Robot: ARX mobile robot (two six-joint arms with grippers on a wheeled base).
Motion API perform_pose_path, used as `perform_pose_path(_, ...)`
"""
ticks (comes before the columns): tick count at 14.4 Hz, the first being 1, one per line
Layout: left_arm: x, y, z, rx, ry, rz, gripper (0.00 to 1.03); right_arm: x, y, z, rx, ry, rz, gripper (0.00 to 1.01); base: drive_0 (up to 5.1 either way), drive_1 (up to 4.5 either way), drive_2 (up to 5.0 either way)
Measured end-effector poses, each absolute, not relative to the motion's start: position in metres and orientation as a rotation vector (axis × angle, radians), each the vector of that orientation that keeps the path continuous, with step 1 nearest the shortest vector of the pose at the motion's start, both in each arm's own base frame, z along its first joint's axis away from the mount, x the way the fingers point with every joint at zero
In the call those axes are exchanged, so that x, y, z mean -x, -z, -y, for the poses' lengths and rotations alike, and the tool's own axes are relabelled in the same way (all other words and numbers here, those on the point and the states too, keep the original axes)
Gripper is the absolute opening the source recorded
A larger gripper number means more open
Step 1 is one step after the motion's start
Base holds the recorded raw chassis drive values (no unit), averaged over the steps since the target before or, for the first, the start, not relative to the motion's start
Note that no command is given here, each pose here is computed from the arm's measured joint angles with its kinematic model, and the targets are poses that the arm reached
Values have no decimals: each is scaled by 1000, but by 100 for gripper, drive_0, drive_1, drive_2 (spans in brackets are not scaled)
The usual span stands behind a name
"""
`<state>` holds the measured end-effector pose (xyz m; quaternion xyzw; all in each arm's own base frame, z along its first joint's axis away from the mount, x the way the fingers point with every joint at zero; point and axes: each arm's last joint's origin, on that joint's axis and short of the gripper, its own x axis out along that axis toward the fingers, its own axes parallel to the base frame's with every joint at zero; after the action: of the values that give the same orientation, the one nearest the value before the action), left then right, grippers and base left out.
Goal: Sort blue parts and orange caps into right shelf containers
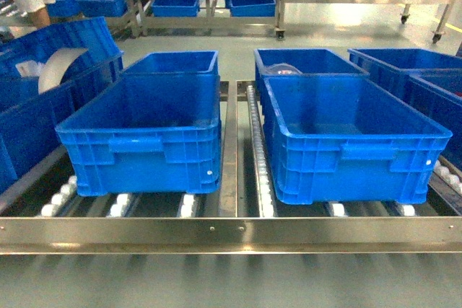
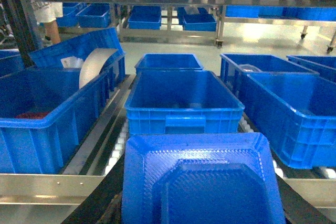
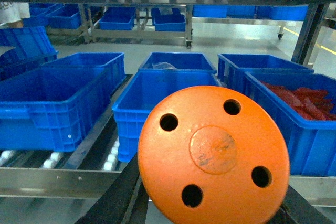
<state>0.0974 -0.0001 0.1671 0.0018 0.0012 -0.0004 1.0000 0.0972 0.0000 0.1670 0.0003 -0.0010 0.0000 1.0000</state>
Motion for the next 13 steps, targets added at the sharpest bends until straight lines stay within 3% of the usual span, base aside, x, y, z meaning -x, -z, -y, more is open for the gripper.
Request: perform_pose_path(13,-97,-167,0,-4,0,-3,43,-97,-167,0,0,0,1,42,0,0,0)
